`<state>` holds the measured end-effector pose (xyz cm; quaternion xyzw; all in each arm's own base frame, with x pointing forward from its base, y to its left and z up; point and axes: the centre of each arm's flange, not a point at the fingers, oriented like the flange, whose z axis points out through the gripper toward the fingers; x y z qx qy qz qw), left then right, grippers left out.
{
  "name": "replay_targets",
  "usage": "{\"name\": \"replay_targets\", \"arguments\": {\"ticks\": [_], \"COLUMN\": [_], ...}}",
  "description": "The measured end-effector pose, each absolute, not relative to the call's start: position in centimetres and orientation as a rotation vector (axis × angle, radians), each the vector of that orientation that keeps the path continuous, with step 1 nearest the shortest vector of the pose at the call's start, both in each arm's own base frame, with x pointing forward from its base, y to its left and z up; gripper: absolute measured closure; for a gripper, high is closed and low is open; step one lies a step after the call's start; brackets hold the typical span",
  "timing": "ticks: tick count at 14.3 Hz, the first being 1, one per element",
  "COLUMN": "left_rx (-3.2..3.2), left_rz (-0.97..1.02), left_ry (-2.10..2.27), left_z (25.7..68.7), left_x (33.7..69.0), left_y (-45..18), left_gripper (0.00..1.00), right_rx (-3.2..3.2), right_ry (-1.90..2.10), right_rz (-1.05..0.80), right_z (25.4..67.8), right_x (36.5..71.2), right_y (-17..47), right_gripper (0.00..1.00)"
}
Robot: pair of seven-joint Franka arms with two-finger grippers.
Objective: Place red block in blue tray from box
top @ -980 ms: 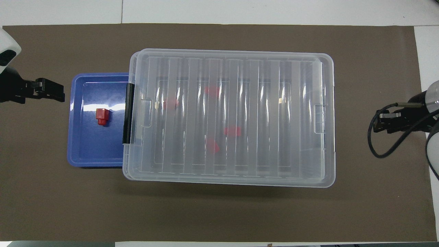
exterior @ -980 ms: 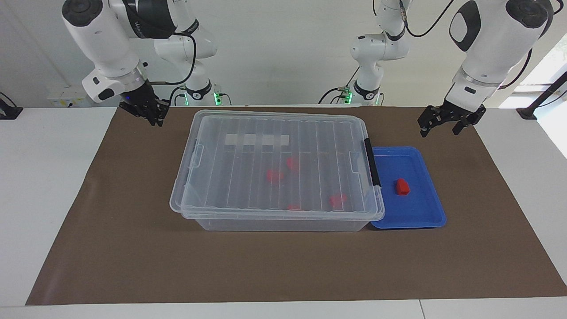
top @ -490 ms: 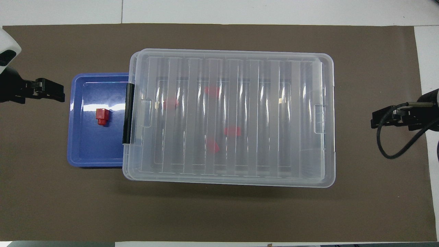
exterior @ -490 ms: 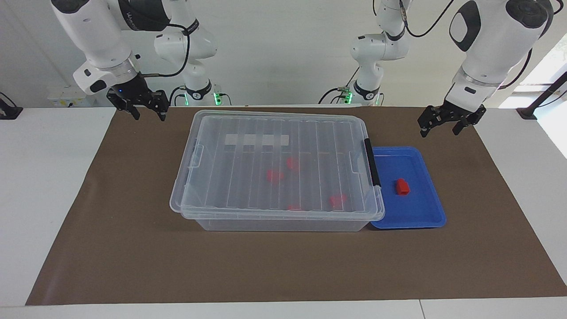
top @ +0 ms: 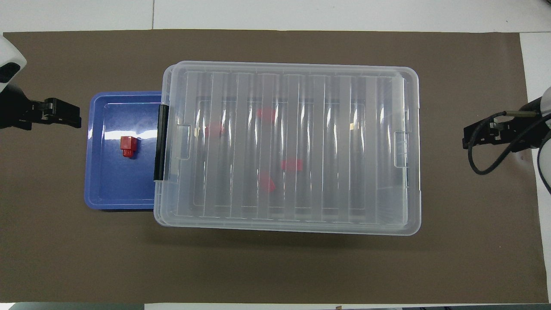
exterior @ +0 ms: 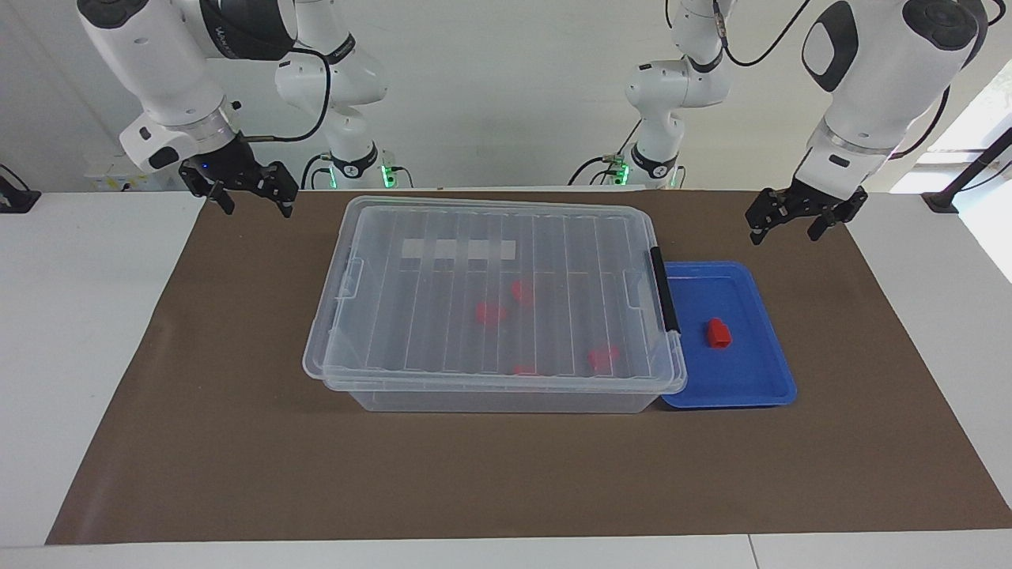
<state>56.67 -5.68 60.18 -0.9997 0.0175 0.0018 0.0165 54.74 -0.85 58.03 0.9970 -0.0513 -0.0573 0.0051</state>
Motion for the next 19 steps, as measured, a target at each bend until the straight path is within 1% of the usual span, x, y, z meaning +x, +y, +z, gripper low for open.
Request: {"name": "replay_targets", "arguments": {"ticks": [5,19], "left_rx": [-3.108,-3.108], "left_rz": [0.006,0.006], "left_ry": [0.054,0.054], "left_z": [60.18,60.18], "left_x": [56.67,56.67], "left_y": [-5.68,-5.68], "left_gripper": [0.00,0.00], "right_rx": [3.124,3.124], "right_ry": [-0.152,-0.161], "right_rz": [-0.154,-0.154], "right_z": [59.10,59.16], "right_x": [54.78,54.77], "right_y": [-0.55,-0.85], "right_gripper": [0.00,0.00]}}
